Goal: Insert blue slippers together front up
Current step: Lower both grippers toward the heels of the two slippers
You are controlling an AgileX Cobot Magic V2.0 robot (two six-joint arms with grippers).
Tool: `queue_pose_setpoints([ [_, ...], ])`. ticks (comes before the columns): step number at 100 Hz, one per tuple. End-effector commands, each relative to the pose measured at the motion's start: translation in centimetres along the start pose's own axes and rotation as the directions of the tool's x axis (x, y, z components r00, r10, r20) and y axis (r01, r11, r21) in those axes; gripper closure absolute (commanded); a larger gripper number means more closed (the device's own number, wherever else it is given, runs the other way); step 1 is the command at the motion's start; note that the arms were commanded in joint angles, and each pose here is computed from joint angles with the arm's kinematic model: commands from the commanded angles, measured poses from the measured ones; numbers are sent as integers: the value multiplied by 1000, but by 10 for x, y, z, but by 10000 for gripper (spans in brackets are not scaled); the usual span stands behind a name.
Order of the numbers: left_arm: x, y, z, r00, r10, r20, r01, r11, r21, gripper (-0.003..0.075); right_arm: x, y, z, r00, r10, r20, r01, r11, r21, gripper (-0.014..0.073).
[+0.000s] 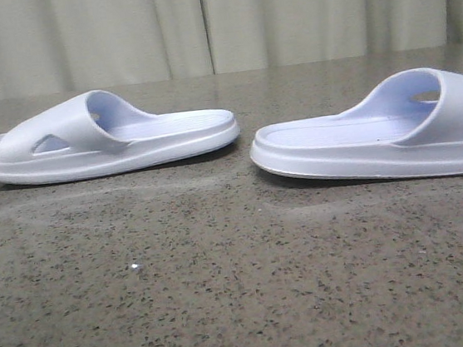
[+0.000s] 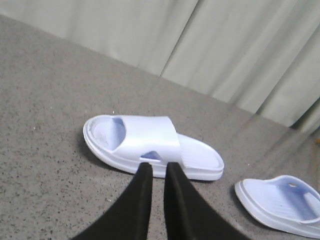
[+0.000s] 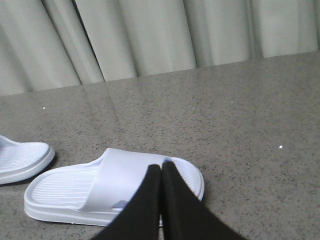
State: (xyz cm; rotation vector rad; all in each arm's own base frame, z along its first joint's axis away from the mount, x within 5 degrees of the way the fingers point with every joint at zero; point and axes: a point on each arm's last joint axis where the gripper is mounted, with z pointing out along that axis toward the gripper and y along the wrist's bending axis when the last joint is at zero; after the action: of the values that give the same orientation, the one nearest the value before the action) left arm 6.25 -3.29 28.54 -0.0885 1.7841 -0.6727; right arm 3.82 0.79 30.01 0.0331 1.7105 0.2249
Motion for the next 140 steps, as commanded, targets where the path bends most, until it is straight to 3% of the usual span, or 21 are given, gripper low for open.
queue_pose_setpoints([
  [1, -19, -6, 12, 999, -50, 0, 50, 999, -7, 704, -20, 4, 4, 999, 29, 42, -29, 1000, -12, 701],
  [16, -21, -2, 30, 991, -118, -56, 116, 992, -39, 703, -18, 4, 14, 998, 56, -42, -56, 998, -12, 643],
  [29, -21, 1, 38, 988, -138, -73, 134, 989, -59, 673, -16, 5, 16, 994, 75, -76, -77, 997, -18, 393],
  [40, -21, 2, 39, 987, -147, -71, 143, 988, -60, 512, -17, 5, 16, 996, 75, -55, -77, 997, -19, 162],
  [47, -21, 2, 39, 987, -142, -72, 138, 989, -61, 353, -19, 5, 16, 996, 76, -36, -77, 997, -21, 98],
  [56, -24, 3, 39, 989, -139, -41, 136, 989, -65, 171, -21, 5, 16, 997, 76, -15, -77, 997, -22, 98],
  [63, -27, 3, 39, 988, -152, -7, 151, 986, -64, 117, -22, 5, 16, 997, 77, -4, -77, 997, -23, 98],
  [75, -33, 5, 39, 986, -155, 68, 160, 985, -72, 122, -23, 5, 16, 997, 77, 4, -77, 997, -24, 98],
  [86, -37, 8, 45, 959, -259, 114, 268, 960, -76, 131, -23, 5, 16, 997, 81, 4, -80, 996, -25, 98],
  [109, -26, 23, 80, 893, -448, 28, 446, 878, -172, 132, -23, 6, 16, 994, 106, 2, -106, 994, -38, 98],
  [140, -22, 37, 119, 862, -506, -38, 475, 831, -289, 131, -23, 7, 16, 993, 116, 0, -116, 992, -43, 98],
])
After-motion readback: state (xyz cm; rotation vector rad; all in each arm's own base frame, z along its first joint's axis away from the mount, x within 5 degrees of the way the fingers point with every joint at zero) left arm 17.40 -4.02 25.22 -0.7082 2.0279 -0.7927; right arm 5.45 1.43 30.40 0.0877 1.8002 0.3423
